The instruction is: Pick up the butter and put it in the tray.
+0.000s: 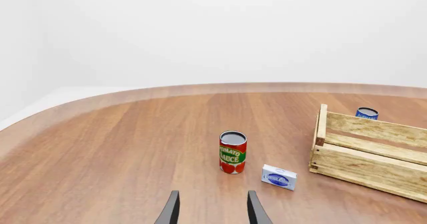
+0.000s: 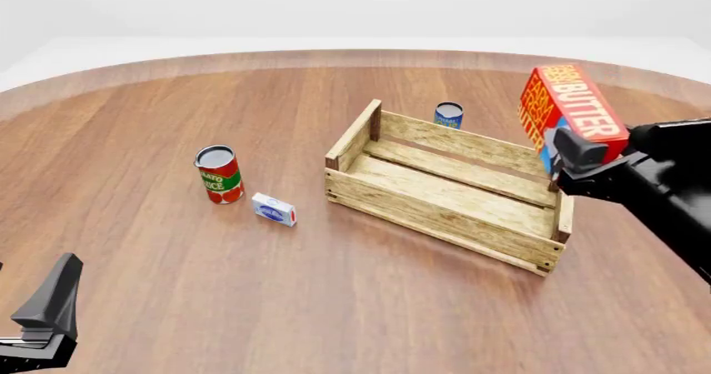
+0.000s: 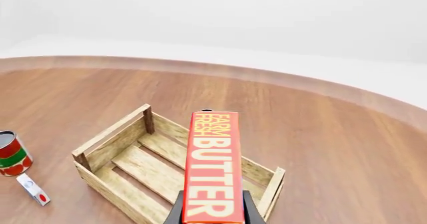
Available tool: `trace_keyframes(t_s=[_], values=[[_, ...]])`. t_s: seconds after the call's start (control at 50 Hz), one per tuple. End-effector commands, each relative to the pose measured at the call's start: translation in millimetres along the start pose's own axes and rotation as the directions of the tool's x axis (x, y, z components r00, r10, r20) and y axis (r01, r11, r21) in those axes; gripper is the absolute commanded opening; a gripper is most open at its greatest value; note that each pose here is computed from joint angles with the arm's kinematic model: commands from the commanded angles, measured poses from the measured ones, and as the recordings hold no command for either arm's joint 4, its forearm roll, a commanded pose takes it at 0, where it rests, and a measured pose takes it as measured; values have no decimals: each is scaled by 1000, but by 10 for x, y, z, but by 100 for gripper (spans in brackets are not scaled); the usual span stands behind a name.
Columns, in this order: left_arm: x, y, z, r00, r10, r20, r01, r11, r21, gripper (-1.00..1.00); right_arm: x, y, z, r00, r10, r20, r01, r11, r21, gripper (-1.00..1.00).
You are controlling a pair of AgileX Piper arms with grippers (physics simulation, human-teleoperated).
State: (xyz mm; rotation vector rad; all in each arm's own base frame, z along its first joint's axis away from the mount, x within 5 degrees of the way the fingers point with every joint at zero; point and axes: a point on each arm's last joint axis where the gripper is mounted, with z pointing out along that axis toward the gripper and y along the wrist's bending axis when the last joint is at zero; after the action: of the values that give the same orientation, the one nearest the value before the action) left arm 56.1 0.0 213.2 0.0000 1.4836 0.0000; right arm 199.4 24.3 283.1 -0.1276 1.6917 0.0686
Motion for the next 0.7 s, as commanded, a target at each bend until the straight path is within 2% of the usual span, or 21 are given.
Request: trace_keyframes(t_s=[0.02, 0.7], values=[[0, 0, 0, 1000, 0, 0, 0, 1000, 0, 100, -95, 55, 139, 1000, 17, 18, -17, 1000, -27, -100], [0, 0, 0, 1000, 0, 0, 0, 1000, 0, 100, -91, 167, 525, 999, 16, -33, -18, 998, -66, -100]])
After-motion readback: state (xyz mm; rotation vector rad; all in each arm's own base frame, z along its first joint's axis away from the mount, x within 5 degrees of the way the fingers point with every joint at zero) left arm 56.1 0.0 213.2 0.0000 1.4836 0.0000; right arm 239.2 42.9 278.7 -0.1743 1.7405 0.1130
